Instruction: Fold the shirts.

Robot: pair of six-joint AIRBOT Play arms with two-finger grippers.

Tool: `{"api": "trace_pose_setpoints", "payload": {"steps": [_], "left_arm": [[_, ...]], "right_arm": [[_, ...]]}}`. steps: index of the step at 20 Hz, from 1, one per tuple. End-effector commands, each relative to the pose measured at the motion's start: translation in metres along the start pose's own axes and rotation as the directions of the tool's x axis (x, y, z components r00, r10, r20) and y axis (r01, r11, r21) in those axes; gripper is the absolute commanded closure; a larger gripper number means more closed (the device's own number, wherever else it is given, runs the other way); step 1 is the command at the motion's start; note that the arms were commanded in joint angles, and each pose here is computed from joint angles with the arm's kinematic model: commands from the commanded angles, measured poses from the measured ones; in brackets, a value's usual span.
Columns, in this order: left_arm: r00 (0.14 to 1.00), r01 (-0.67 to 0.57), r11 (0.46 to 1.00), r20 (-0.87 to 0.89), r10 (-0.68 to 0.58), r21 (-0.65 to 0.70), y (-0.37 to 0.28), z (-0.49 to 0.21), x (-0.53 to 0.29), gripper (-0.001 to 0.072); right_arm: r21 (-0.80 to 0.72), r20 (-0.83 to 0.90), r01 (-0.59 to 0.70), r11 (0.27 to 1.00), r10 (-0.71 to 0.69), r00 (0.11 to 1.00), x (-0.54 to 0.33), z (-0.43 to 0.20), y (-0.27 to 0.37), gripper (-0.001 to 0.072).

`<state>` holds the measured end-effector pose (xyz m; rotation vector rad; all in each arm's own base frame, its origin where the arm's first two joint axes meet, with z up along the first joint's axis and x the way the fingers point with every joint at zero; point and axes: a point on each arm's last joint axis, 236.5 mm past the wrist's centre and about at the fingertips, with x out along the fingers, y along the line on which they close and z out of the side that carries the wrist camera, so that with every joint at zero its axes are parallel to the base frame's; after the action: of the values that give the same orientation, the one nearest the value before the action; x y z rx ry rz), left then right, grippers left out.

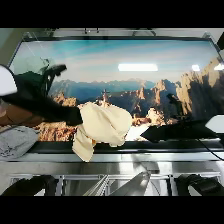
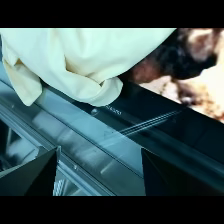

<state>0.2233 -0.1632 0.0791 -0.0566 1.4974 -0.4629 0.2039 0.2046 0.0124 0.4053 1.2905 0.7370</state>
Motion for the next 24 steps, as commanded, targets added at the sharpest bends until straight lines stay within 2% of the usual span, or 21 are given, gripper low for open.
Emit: {"api": "trace_pose_setpoints", "payload": {"steps": [1,6,11,13,14,16,17,19,20,22,24], "left_arm": [[0.997,-0.034,0.996,-0.066,0.028,-0.088,0.034,-0.058,0.06,-0.0004],[0.993,0.111,0.968,-0.018,-0.118,-0.226,0.028,-0.1,0.129,-0.0004],[0.978,0.202,0.925,0.114,-0.174,-0.322,0.03,-0.102,0.16,0.0008],[0.971,0.224,0.909,0.158,-0.178,-0.351,0.033,-0.1,0.168,0.0015],[0.97,0.23,0.902,0.16,-0.182,-0.365,0.033,-0.101,0.171,0.0015],[0.972,0.223,0.899,0.157,-0.175,-0.376,0.037,-0.104,0.176,0.0016],[0.974,0.217,0.897,0.151,-0.17,-0.384,0.038,-0.104,0.179,0.0109],[0.97,0.236,0.873,0.163,-0.182,-0.427,0.037,-0.097,0.184,0.0562],[0.964,0.257,0.854,0.186,-0.192,-0.452,0.035,-0.089,0.186,0.0688],[0.94,0.329,0.84,0.234,-0.249,-0.431,0.02,-0.068,0.178,0.0688],[0.904,0.41,0.859,0.262,-0.338,-0.307,-0.01,-0.047,0.147,0.0688]], "right_arm": [[-0.076,-0.062,-0.009,0.997,0.004,0.998,0.054,-0.007,0.007,0.0145],[-0.179,-0.268,-0.004,0.984,-0.045,0.962,0.127,-0.032,-0.005,0.0146],[-0.225,-0.245,-0.016,0.974,-0.041,0.969,0.14,-0.004,0.003,0.0157],[-0.242,-0.216,-0.02,0.97,-0.034,0.976,0.139,0.009,0.01,0.0386],[-0.242,-0.207,-0.026,0.97,-0.025,0.978,0.138,0.013,0.014,0.0425],[-0.22,-0.208,-0.051,0.974,0.004,0.978,0.137,0.014,0.022,0.0685],[-0.209,-0.212,-0.062,0.976,0.017,0.977,0.137,0.013,0.025,0.0686],[-0.202,-0.232,-0.08,0.976,0.032,0.972,0.135,0.008,0.03,0.0687],[-0.203,-0.246,-0.092,0.975,0.04,0.969,0.132,0.005,0.033,0.0688],[-0.22,-0.257,-0.125,0.967,0.066,0.964,0.116,0.004,0.043,0.0688],[-0.244,-0.244,-0.169,0.955,0.108,0.964,0.084,0.01,0.059,0.0688]]}}
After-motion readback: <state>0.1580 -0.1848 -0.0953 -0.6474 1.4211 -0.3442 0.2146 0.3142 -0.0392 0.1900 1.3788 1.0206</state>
